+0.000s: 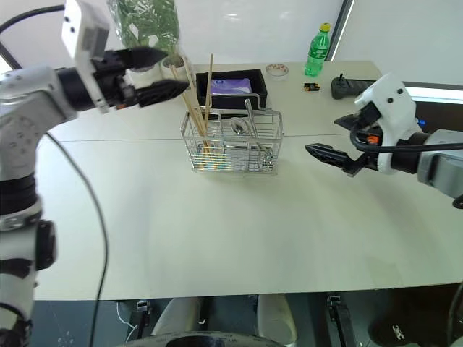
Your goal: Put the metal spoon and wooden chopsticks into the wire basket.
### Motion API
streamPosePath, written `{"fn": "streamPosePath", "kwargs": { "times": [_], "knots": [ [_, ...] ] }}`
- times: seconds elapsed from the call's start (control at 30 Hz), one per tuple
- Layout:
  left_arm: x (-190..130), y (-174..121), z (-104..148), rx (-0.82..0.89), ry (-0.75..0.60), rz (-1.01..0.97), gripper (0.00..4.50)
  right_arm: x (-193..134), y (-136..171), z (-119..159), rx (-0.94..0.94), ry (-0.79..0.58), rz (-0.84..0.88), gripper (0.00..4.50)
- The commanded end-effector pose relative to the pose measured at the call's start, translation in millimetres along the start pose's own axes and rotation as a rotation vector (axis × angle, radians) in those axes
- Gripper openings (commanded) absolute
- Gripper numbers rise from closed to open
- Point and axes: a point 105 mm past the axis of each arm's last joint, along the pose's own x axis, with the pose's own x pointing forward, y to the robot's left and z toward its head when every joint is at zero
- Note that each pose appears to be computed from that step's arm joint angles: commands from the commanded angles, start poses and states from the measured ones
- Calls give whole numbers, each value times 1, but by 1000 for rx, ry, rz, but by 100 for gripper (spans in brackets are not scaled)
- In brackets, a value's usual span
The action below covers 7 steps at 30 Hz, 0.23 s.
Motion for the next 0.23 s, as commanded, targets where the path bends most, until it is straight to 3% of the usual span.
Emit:
{"fn": "streamPosePath", "kwargs": {
  "times": [0.03, 0.13, 0.23],
  "knots": [
    [-29, -12, -24, 63, 183, -122, 412, -16, -3, 12, -94, -64, 54, 450],
    [-50, -19, -52, 133, 340, -172, 412, -15, -4, 5, -97, -68, 79, 450],
    [-53, -20, -64, 132, 372, -160, 412, -12, -4, 1, -87, -74, 90, 450]
  ]
}}
